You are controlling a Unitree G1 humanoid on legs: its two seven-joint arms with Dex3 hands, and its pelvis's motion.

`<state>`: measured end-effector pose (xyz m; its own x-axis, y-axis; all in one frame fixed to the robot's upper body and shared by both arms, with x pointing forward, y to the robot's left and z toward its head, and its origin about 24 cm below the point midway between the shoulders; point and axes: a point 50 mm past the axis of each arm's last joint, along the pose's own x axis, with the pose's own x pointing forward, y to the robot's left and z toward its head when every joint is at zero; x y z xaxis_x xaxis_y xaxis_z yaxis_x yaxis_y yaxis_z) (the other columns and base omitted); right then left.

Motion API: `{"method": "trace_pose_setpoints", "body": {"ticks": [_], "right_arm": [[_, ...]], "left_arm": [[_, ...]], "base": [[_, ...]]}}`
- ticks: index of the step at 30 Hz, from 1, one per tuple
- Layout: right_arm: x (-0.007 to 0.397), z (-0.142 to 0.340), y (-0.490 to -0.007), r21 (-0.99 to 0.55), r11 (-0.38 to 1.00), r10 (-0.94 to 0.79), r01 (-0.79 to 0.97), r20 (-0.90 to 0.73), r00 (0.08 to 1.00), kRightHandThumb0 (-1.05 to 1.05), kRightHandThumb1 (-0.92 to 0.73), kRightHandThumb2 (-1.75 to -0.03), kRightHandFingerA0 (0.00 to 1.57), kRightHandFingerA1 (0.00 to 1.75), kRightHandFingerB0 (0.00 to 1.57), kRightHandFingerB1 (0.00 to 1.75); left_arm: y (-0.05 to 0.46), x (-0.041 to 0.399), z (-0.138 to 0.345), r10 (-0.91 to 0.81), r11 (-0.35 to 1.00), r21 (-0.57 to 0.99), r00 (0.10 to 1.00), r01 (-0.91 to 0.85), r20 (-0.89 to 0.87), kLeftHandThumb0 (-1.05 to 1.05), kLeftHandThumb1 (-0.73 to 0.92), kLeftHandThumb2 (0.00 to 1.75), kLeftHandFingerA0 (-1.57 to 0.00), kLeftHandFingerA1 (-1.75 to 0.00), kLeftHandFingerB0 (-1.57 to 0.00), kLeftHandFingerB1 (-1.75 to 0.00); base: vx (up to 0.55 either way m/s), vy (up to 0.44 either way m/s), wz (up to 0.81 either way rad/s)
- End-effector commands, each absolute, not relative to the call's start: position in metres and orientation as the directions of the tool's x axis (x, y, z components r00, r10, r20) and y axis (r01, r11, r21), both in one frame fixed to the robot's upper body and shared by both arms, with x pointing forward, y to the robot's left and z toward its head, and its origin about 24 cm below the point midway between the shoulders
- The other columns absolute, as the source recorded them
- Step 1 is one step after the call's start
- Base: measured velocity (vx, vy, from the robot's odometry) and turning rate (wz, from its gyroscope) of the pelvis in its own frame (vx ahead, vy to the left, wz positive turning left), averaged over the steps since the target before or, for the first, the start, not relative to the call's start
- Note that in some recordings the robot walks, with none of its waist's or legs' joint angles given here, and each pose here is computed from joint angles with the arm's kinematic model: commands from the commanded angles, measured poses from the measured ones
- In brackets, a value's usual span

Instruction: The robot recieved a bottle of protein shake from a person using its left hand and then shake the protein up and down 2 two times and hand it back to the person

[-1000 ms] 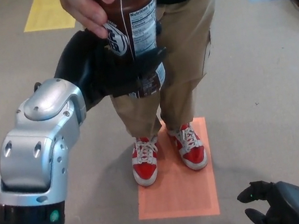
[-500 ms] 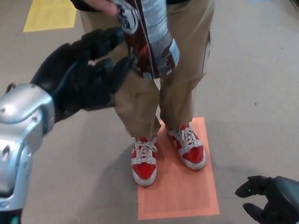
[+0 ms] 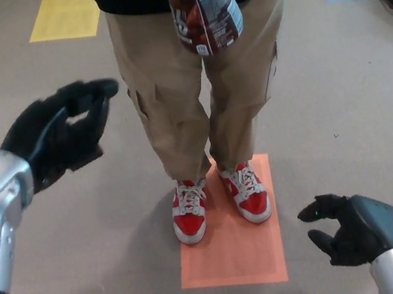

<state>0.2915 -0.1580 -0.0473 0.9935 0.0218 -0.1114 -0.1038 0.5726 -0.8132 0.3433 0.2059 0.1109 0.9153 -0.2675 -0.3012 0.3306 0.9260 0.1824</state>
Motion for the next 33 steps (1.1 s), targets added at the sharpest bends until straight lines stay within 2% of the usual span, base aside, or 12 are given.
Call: {"method": "trace_pose_setpoints", "body": {"ticks": [1, 2, 3, 4, 5, 6, 7, 8, 9, 13, 20, 33], "right_arm": [[0.315, -0.026, -0.172, -0.81, 0.583, -0.024, -0.066, -0.099, 0.995, -0.45, -0.7, -0.76, 0.91, 0.68, 0.77, 0.46], [0.319, -0.022, -0.172, -0.818, 0.572, -0.021, -0.062, -0.09, 0.996, -0.46, -0.72, -0.74, 0.91, 0.66, 0.76, 0.46], [0.32, -0.02, -0.172, -0.82, 0.57, -0.021, -0.059, -0.087, 0.996, -0.46, -0.72, -0.74, 0.91, 0.64, 0.76, 0.46], [0.322, -0.018, -0.171, -0.82, 0.57, -0.023, -0.055, -0.083, 0.996, -0.45, -0.71, -0.75, 0.9, 0.62, 0.76, 0.46], [0.323, -0.018, -0.171, -0.819, 0.571, -0.024, -0.055, -0.083, 0.996, -0.45, -0.71, -0.75, 0.9, 0.62, 0.76, 0.46], [0.323, -0.017, -0.171, -0.818, 0.572, -0.024, -0.053, -0.082, 0.996, -0.45, -0.71, -0.75, 0.9, 0.61, 0.76, 0.46], [0.324, -0.017, -0.17, -0.818, 0.572, -0.024, -0.053, -0.081, 0.996, -0.45, -0.71, -0.75, 0.9, 0.61, 0.76, 0.46], [0.324, -0.017, -0.171, -0.82, 0.57, -0.021, -0.053, -0.08, 0.997, -0.45, -0.72, -0.74, 0.89, 0.6, 0.74, 0.46], [0.324, -0.017, -0.17, -0.82, 0.569, -0.019, -0.056, -0.081, 0.997, -0.44, -0.71, -0.75, 0.89, 0.61, 0.74, 0.46], [0.324, -0.017, -0.171, -0.822, 0.567, -0.022, -0.059, -0.086, 0.996, -0.45, -0.71, -0.76, 0.89, 0.61, 0.73, 0.45], [0.328, -0.015, -0.168, -0.831, 0.553, -0.025, -0.061, -0.09, 0.996, -0.44, -0.72, -0.75, 0.89, 0.66, 0.73, 0.46], [0.33, -0.013, -0.168, -0.819, 0.573, -0.045, -0.046, -0.088, 0.995, -0.46, -0.78, -0.73, 0.84, 0.59, 0.71, 0.44]], "left_arm": [[0.258, 0.334, 0.058, 0.001, 0.968, 0.246, 0.976, 0.055, -0.219, -0.76, 0.78, 1.05, -0.38, -0.52, -0.13, -0.41], [0.262, 0.329, 0.045, 0.028, 0.931, 0.36, 0.972, 0.06, -0.235, -0.79, 0.81, 1.08, -0.42, -0.52, -0.14, -0.41], [0.263, 0.328, 0.041, 0.039, 0.918, 0.392, 0.971, 0.059, -0.237, -0.79, 0.8, 1.07, -0.42, -0.52, -0.14, -0.41], [0.265, 0.324, 0.034, 0.065, 0.881, 0.47, 0.972, 0.052, -0.228, -0.65, 0.9, 0.67, -0.55, -0.39, -0.2, -0.28], [0.265, 0.323, 0.031, 0.073, 0.862, 0.505, 0.973, 0.049, -0.22, -0.65, 0.9, 0.67, -0.55, -0.39, -0.2, -0.28], [0.264, 0.321, 0.027, 0.086, 0.829, 0.557, 0.974, 0.045, -0.207, -0.52, 0.74, 0.62, -0.58, -0.4, -0.21, -0.28], [0.264, 0.32, 0.025, 0.09, 0.82, 0.571, 0.975, 0.044, -0.204, -0.52, 0.74, 0.62, -0.58, -0.4, -0.21, -0.28], [0.261, 0.316, 0.017, 0.116, 0.726, 0.686, 0.976, 0.042, -0.182, -0.29, 0.42, 0.91, -0.49, -0.63, -0.08, -0.46], [0.26, 0.313, 0.012, 0.121, 0.661, 0.748, 0.978, 0.048, -0.17, -0.34, 0.59, 0.58, -0.59, -0.39, -0.2, -0.29], [0.258, 0.306, 0.0, 0.119, 0.489, 0.869, 0.981, 0.075, -0.151, -0.37, 0.59, 0.58, -0.56, -0.38, -0.15, -0.27], [0.261, 0.303, -0.008, 0.113, 0.353, 0.929, 0.981, 0.11, -0.159, -0.43, 0.63, 0.62, -0.51, -0.37, -0.1, -0.23], [0.259, 0.306, -0.008, 0.089, 0.298, 0.948, 0.986, 0.111, -0.144, -0.51, 0.72, 0.64, -0.46, -0.36, -0.12, -0.2]], "base": [[0.0, 0.0, 0.0], [0.0, 0.0, 0.0], [0.0, 0.0, 0.0], [0.0, 0.0, 0.0], [0.0, 0.0, 0.0], [0.0, 0.0, 0.0], [0.0, 0.0, 0.0], [0.0, 0.0, 0.0], [0.0, 0.0, 0.0], [0.0, 0.0, 0.0], [0.0, 0.0, 0.0], [0.0, 0.0, 0.0]]}}
